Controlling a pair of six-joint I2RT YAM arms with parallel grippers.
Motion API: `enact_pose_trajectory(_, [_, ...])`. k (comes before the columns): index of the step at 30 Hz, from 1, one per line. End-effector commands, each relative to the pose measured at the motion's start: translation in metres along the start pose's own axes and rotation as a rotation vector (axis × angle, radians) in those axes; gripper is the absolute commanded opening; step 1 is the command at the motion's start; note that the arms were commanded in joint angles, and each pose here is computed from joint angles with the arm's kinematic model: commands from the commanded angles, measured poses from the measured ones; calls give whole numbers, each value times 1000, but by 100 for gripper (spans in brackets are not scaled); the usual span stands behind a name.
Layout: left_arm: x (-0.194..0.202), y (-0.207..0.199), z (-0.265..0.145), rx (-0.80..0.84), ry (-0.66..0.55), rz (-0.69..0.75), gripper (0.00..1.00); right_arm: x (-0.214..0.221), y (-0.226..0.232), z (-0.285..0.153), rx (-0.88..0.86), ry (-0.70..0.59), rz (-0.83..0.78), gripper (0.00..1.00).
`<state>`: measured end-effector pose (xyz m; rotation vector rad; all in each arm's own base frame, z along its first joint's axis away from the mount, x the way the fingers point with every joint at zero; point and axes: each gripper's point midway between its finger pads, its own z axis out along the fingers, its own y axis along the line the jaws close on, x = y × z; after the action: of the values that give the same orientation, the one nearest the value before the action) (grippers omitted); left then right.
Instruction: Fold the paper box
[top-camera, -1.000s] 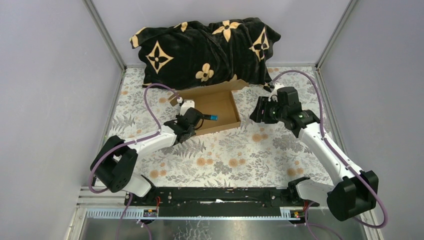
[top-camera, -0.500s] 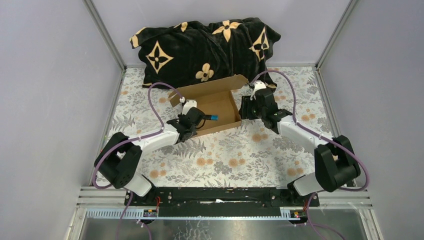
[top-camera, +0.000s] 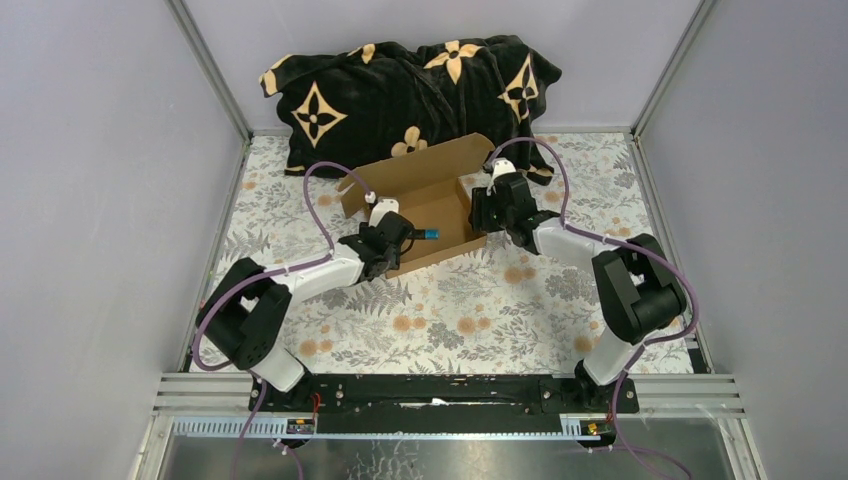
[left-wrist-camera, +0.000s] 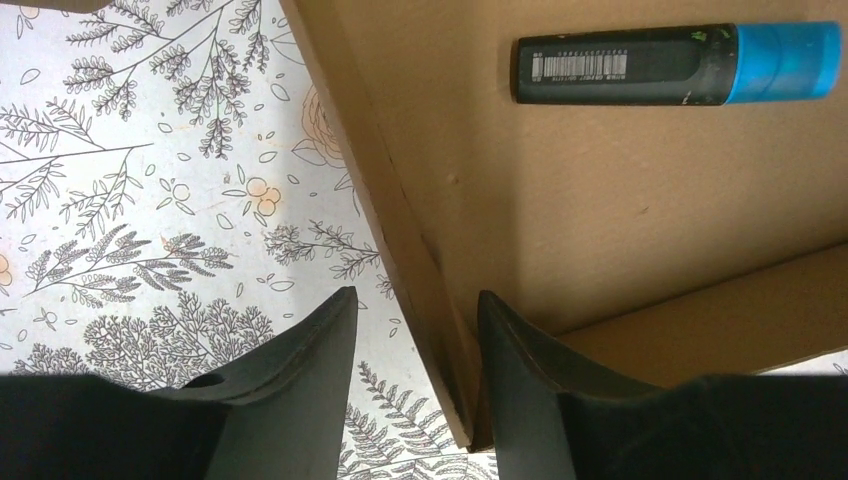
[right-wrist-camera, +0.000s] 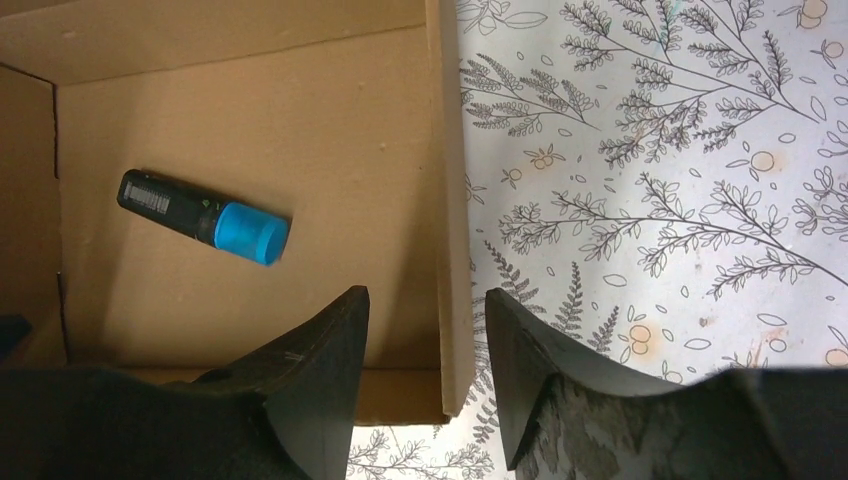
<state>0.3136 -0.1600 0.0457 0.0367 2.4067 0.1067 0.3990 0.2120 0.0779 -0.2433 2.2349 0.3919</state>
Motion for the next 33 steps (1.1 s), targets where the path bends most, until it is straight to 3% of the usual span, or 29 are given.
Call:
enact_pose_trajectory(1, [-16, -11, 2, 18, -38, -4, 55, -33, 12, 6, -20, -91, -24, 53])
enact_pose_trajectory(15, [-19, -20, 6, 41, -36, -12, 55, -9, 9, 10, 28, -33, -13, 40])
enact_pose_trajectory(33, [-2, -54, 0, 129, -17, -4, 55, 34, -1, -51, 77, -32, 62, 36])
